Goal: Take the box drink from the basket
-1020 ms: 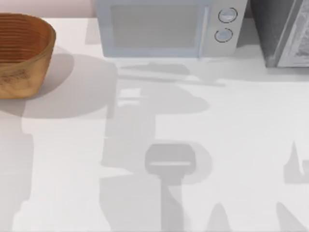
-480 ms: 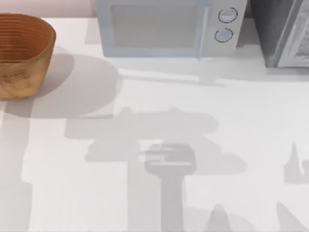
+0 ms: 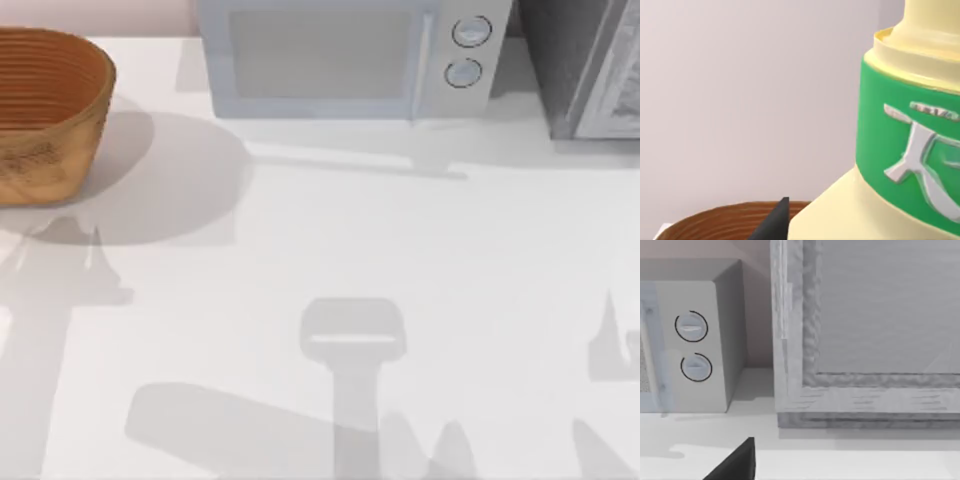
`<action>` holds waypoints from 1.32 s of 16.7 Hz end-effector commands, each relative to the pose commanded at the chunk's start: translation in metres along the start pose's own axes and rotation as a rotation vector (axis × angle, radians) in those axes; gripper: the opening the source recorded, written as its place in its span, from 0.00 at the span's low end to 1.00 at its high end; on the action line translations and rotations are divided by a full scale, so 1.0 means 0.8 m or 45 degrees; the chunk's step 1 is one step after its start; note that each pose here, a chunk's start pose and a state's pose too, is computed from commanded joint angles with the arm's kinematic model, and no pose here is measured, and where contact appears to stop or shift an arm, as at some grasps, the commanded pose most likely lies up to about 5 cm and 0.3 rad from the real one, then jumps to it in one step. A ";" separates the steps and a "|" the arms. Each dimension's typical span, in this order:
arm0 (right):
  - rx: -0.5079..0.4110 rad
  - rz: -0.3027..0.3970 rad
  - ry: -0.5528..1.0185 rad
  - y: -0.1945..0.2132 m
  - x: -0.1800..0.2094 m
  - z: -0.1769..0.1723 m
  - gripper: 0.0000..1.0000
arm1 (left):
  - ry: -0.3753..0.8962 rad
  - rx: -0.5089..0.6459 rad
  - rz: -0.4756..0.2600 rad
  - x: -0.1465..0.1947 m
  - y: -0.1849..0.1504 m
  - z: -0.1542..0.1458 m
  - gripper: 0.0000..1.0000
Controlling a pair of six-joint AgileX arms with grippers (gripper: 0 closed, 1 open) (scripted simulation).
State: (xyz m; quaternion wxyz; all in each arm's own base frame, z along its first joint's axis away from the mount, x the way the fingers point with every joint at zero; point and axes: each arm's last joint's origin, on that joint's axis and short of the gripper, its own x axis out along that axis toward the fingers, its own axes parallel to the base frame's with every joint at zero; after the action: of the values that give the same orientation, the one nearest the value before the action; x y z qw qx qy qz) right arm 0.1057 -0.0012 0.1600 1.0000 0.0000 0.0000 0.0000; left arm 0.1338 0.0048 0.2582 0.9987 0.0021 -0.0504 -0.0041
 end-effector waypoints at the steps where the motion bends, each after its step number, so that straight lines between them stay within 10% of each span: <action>1: 0.000 0.000 0.000 0.000 0.000 0.000 1.00 | -0.003 0.000 0.001 -0.014 -0.002 -0.016 0.00; 8: 0.000 0.000 0.000 0.000 0.000 0.000 1.00 | 0.124 -0.005 0.010 -0.047 -0.008 -0.116 0.00; 17: 0.000 0.000 0.000 0.000 0.000 0.000 1.00 | 0.117 0.006 0.036 -0.042 -0.012 -0.112 0.00; 22: 0.000 0.000 0.000 0.000 0.000 0.000 1.00 | 0.091 0.027 0.207 -0.022 -0.026 -0.096 0.00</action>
State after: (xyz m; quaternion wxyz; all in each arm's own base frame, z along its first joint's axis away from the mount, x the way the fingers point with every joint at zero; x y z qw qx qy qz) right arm 0.1057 -0.0012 0.1600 1.0000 0.0000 0.0000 0.0000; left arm 0.1241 -0.0155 0.1804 0.9968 0.0086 -0.0149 0.0777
